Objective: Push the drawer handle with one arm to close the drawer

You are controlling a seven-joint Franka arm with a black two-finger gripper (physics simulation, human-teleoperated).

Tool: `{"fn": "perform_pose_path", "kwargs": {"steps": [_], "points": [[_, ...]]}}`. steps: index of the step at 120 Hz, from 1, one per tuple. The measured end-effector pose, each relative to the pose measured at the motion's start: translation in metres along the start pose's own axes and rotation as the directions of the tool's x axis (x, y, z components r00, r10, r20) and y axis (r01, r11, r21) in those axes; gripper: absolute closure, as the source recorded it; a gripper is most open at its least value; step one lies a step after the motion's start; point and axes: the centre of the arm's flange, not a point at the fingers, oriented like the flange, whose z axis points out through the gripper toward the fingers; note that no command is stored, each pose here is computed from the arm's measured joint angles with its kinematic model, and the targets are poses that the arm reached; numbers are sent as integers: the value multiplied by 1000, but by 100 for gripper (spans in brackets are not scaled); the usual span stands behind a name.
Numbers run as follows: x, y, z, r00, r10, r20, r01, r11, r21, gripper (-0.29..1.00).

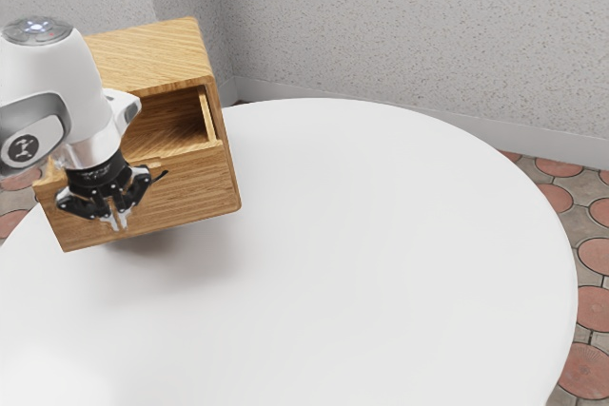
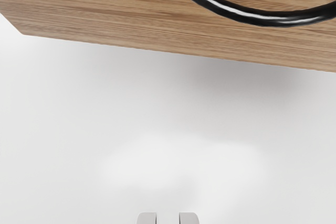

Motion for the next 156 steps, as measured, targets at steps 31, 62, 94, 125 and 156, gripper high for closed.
{"fn": "perform_pose_path", "kwargs": {"steps": [31, 62, 94, 125, 156], "points": [[23, 24, 13, 1000, -11, -16, 12, 1000, 20, 78], [49, 27, 24, 999, -52, -10, 52, 999, 15, 78], [68, 32, 32, 997, -80, -21, 81, 997, 11, 79], [92, 38, 32, 993, -109, -40, 109, 994, 9, 79], [113, 42, 42, 990, -126, -68, 127, 992, 11, 79]]}}
